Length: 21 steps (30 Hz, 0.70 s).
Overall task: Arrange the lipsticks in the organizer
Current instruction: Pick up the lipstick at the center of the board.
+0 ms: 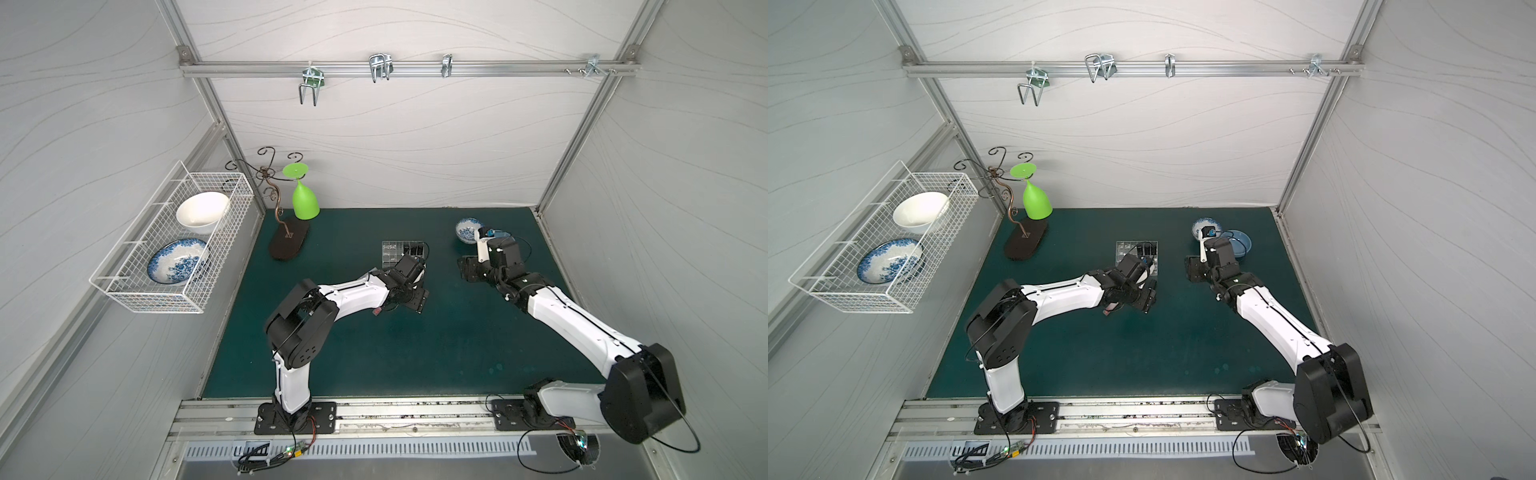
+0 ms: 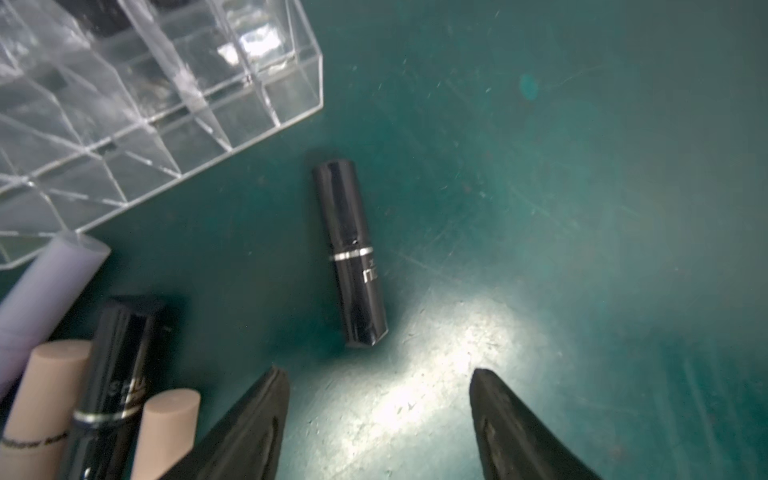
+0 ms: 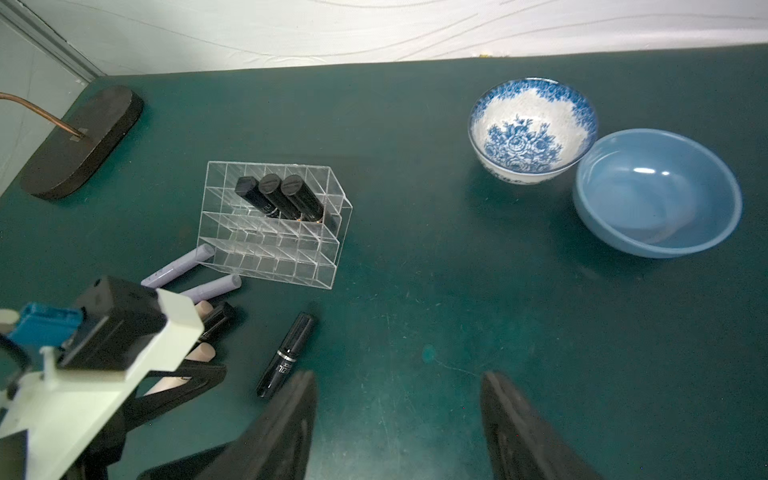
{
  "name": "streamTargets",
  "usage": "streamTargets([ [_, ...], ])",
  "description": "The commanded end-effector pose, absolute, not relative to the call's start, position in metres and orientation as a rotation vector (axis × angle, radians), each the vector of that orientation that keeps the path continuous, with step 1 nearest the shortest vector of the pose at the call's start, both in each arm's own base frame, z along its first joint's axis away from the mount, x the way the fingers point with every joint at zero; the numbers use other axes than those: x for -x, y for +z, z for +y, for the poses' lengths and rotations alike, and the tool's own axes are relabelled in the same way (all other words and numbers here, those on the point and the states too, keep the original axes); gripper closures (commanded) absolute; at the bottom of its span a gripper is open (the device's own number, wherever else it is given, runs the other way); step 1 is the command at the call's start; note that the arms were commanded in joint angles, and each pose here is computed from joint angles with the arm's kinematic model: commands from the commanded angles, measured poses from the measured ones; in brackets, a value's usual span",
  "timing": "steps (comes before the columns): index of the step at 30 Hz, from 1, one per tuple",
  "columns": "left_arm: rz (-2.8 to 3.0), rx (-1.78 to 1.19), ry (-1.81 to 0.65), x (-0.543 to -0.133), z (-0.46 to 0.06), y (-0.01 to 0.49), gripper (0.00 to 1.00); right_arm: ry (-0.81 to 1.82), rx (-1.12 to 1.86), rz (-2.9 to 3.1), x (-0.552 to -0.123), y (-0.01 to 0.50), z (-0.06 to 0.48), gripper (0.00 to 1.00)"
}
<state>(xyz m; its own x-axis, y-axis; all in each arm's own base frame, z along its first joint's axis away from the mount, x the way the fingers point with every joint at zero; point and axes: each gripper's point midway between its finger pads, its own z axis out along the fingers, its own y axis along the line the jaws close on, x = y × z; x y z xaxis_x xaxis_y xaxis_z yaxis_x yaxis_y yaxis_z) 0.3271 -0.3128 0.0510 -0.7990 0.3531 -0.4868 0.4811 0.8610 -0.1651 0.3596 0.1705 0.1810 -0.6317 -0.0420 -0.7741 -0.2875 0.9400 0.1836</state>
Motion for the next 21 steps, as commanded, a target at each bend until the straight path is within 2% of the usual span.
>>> streamTargets([
  [1,2.522,-0.536,-0.375,-0.336,-0.310,0.073,0.27,0.461,0.277,2.343,-0.359,0.162,0.189,0.32],
  [5,2.410,-0.449,-0.310,-0.339,-0.286,0.099,0.31,0.452,0.386,2.410,-0.357,0.143,0.212,0.16],
  [11,2.270,-0.236,-0.319,-0.344,-0.238,0.127,0.36,0.458,0.480,2.528,-0.349,0.112,0.246,0.07],
  [15,2.206,-0.106,-0.359,-0.346,-0.205,0.140,0.38,0.418,0.532,2.628,-0.338,0.087,0.269,0.05],
  [18,2.183,-0.085,-0.372,-0.342,-0.192,0.145,0.38,0.374,0.546,2.702,-0.328,0.063,0.280,0.14],
  [21,2.179,-0.083,-0.380,-0.336,-0.185,0.145,0.38,0.396,0.554,2.752,-0.321,0.044,0.292,0.17],
])
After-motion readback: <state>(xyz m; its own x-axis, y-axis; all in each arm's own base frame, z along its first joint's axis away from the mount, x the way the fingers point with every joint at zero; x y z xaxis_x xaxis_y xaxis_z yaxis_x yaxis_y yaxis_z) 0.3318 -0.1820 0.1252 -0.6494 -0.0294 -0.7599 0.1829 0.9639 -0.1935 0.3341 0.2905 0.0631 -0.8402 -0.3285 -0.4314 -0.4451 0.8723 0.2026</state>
